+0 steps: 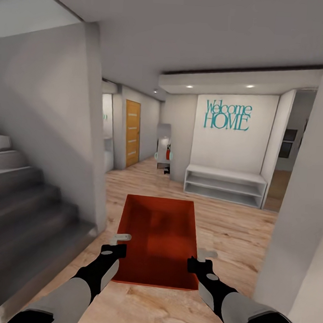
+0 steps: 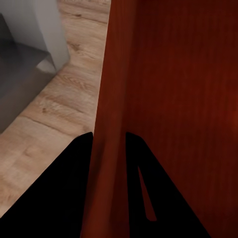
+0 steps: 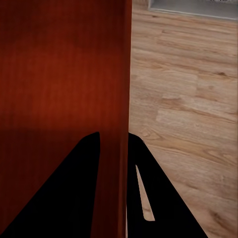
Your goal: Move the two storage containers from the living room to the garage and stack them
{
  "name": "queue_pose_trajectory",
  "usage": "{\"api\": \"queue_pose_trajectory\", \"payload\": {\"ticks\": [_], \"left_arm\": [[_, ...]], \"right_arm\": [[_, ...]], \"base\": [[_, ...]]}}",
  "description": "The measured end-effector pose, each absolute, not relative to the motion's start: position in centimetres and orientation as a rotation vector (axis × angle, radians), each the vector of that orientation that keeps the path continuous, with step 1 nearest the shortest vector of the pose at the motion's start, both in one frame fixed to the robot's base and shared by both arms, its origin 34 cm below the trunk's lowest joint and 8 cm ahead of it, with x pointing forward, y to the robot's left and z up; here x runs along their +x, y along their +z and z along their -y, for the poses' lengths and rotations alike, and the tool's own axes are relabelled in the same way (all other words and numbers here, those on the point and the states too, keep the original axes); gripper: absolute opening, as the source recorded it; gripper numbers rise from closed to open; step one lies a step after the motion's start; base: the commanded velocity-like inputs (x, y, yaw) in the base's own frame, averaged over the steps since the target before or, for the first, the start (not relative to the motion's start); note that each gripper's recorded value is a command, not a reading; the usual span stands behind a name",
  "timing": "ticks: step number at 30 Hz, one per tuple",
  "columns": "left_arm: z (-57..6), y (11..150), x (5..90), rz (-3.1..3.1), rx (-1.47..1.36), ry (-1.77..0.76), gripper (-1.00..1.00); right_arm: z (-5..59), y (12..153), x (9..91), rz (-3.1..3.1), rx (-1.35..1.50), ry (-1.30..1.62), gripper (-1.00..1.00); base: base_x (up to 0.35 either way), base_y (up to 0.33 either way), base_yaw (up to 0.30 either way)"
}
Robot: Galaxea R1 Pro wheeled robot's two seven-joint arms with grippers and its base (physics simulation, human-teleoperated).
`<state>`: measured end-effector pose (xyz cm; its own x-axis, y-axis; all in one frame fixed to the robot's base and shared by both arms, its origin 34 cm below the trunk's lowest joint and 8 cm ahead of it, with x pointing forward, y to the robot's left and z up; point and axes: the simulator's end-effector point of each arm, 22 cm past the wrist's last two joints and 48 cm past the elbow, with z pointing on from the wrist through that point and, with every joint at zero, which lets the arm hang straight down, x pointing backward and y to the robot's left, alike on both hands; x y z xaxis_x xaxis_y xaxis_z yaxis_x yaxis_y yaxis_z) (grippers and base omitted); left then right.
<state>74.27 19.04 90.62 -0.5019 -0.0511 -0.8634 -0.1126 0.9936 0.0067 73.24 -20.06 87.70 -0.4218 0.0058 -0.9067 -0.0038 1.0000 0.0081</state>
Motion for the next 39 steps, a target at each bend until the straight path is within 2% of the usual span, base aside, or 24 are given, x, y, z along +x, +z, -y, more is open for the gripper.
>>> {"api": "queue_pose_trajectory", "payload": {"ticks": [39], "left_arm": [[-19.04,90.6,74.26,-2.098,-0.116,0.074,-1.0]], "right_arm": [[20.07,87.71,73.26,-2.007,0.0,0.01,-1.0]], "base": [[0.322,0.0,0.0]]}}
